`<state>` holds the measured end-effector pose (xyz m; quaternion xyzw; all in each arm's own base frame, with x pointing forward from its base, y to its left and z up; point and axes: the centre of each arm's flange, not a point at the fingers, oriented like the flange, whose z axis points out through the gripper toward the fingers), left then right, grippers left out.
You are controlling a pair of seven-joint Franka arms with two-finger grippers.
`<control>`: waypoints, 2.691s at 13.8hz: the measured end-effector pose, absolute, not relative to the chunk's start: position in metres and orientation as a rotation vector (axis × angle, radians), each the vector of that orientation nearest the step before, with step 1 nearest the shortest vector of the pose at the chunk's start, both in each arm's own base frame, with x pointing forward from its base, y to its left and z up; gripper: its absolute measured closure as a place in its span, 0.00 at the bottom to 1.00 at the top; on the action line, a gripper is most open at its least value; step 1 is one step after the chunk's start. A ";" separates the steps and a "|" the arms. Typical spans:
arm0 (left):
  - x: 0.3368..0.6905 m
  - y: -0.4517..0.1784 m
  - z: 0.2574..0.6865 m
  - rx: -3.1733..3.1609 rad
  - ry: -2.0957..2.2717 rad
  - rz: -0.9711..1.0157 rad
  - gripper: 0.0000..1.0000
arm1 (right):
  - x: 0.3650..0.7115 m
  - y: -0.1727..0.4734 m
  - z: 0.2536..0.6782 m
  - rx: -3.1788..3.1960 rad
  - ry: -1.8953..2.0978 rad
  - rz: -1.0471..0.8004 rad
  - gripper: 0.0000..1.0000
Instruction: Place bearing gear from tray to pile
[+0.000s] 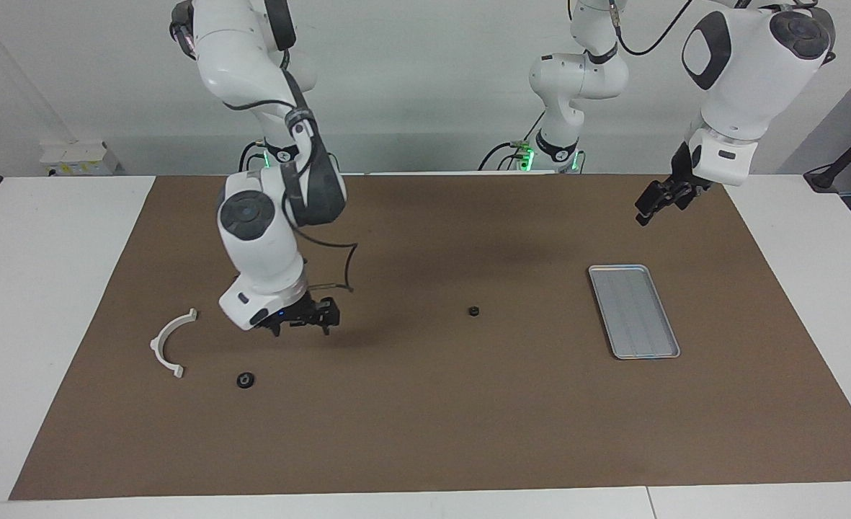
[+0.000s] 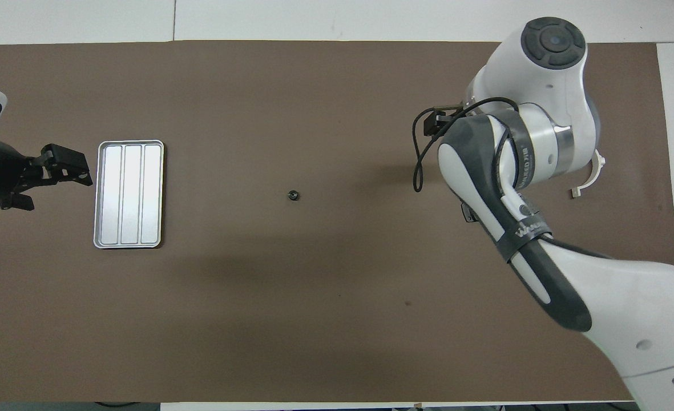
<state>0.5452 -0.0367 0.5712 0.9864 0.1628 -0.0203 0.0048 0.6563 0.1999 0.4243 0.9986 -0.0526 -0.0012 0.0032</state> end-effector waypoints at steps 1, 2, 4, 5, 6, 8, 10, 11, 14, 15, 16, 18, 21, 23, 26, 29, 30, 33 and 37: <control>0.545 -0.037 0.570 3.092 0.505 -0.069 0.00 | 0.641 0.238 0.437 3.126 -0.261 0.000 0.00; 0.545 -0.038 0.569 3.093 0.502 -0.071 0.00 | 0.627 0.272 0.442 3.121 -0.343 0.010 0.00; 0.545 -0.035 0.569 3.092 0.509 -0.071 0.00 | 0.601 0.327 0.443 3.108 -0.471 0.014 0.00; 0.545 -0.031 0.569 3.093 0.503 -0.071 0.00 | 0.590 0.347 0.442 3.104 -0.519 0.020 0.00; 0.545 -0.026 0.569 3.096 0.481 -0.070 0.00 | 0.581 0.365 0.441 3.105 -0.555 0.028 0.00; 0.546 -0.018 0.569 3.100 0.451 -0.070 0.00 | 0.563 0.396 0.432 3.089 -0.613 0.015 0.00; 0.546 -0.017 0.569 3.101 0.443 -0.070 0.00 | 0.550 0.430 0.407 3.078 -0.669 0.011 0.00; 0.546 -0.018 0.569 3.102 0.440 -0.070 0.00 | 0.547 0.448 0.390 3.072 -0.687 0.007 0.00; 0.546 -0.019 0.569 3.103 0.432 -0.069 0.00 | 0.555 0.473 0.350 3.076 -0.705 0.010 0.00; 0.546 -0.019 0.570 3.103 0.429 -0.066 0.00 | 0.559 0.476 0.343 3.084 -0.706 0.017 0.00; 0.546 -0.020 0.573 3.103 0.426 -0.063 0.00 | 0.560 0.478 0.336 3.086 -0.706 0.018 0.00; 0.544 -0.020 0.584 3.104 0.423 -0.063 0.00 | 0.562 0.480 0.324 3.089 -0.706 0.021 0.00; 0.542 -0.019 0.592 3.104 0.422 -0.067 0.00 | 0.564 0.482 0.307 3.082 -0.693 0.032 0.00; 0.542 -0.016 0.592 3.106 0.398 -0.068 0.00 | 0.564 0.483 0.297 3.078 -0.689 0.028 0.00; 0.542 -0.016 0.592 3.108 0.381 -0.068 0.00 | 0.559 0.490 0.279 3.077 -0.667 0.023 0.00; 0.542 -0.018 0.592 3.109 0.374 -0.068 0.00 | 0.559 0.492 0.276 3.074 -0.656 0.032 0.00; 0.542 -0.018 0.592 3.109 0.374 -0.068 0.00 | 0.560 0.491 0.278 3.076 -0.660 0.036 0.09; 0.542 -0.018 0.592 3.109 0.374 -0.068 0.00 | 0.567 0.485 0.279 3.075 -0.677 0.053 0.10; 0.541 -0.021 0.593 3.110 0.367 -0.065 0.00 | 0.571 0.484 0.279 3.081 -0.685 0.072 0.14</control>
